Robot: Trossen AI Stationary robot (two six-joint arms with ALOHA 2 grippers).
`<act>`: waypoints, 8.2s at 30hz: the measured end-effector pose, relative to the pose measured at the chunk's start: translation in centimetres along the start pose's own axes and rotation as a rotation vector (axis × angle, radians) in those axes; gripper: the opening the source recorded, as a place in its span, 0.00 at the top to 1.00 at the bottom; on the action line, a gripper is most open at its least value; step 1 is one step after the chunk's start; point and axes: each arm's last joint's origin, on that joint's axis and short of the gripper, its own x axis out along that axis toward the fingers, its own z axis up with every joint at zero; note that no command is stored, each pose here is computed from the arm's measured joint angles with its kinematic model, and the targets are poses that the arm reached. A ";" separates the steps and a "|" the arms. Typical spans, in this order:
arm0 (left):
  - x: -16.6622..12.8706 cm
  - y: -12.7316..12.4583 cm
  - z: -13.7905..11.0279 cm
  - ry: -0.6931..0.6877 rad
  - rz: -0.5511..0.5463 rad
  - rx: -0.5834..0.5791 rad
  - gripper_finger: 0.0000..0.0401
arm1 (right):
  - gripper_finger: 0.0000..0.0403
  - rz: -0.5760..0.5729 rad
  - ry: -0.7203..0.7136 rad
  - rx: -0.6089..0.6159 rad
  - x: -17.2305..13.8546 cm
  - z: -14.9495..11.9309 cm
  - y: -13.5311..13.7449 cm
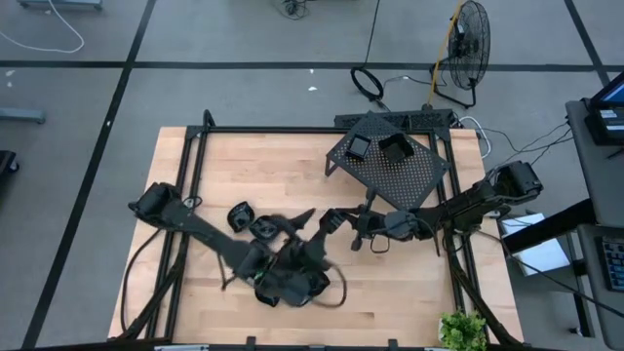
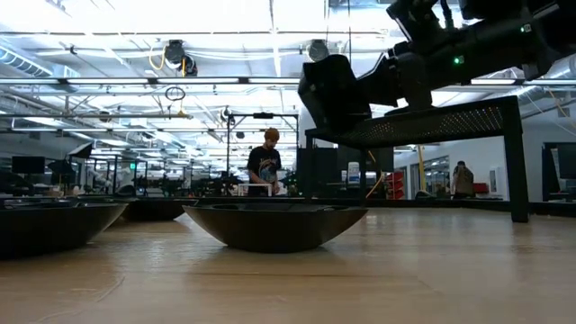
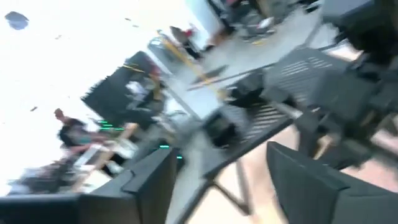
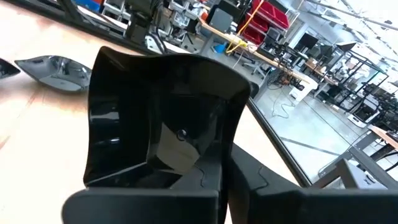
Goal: Pick & Place Mini shaped plates
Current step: Stack the black distorted square plate on the black distorted square plate on the shelf, then put the black leaf shaped plate on the shelf
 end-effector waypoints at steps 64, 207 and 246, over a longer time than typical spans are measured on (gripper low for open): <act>-0.5 1.8 -15.4 0.860 -0.146 -0.200 0.27 | 0.56 -0.220 0.511 0.408 -9.2 4.6 -21.9; 0.5 3.4 -6.7 -0.095 -0.120 -0.406 0.67 | 0.99 0.175 -0.202 0.318 0.2 0.3 -3.0; 0.6 2.0 -11.0 0.159 -0.285 -0.430 0.60 | 0.99 -0.303 0.250 0.569 -14.9 -1.9 -11.8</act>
